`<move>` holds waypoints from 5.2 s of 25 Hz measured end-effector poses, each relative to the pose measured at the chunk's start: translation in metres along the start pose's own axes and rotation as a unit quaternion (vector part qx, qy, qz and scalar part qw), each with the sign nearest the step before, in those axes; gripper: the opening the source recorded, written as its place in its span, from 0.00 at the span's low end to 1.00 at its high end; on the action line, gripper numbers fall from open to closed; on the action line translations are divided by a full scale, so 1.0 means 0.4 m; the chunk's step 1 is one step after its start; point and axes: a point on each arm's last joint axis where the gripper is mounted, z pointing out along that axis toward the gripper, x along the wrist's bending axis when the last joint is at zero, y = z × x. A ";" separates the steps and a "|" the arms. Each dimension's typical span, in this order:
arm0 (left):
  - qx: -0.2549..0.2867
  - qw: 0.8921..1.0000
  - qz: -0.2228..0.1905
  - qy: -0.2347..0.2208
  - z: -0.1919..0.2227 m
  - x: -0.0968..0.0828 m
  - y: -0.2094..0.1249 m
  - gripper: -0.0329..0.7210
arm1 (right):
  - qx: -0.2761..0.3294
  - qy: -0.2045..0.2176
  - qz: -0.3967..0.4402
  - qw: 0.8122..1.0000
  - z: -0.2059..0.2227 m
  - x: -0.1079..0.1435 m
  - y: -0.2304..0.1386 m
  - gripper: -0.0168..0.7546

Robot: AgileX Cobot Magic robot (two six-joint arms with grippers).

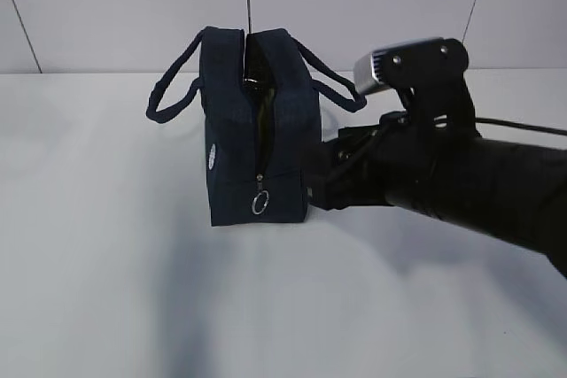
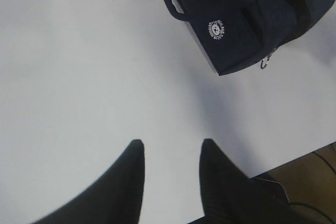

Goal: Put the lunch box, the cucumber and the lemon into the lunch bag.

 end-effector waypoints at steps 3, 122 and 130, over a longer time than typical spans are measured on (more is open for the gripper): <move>0.000 1.000 0.000 0.000 0.000 0.000 0.000 0.36 | -0.026 0.000 0.006 1.000 0.004 -0.008 -0.045 0.59; 0.004 1.000 -0.006 0.020 0.000 0.009 -0.002 0.36 | -0.111 0.004 0.006 0.994 0.310 -0.021 -0.269 0.54; 0.004 1.000 -0.006 0.020 0.000 0.009 -0.002 0.36 | -0.107 0.037 0.002 0.994 0.310 -0.006 -0.272 0.47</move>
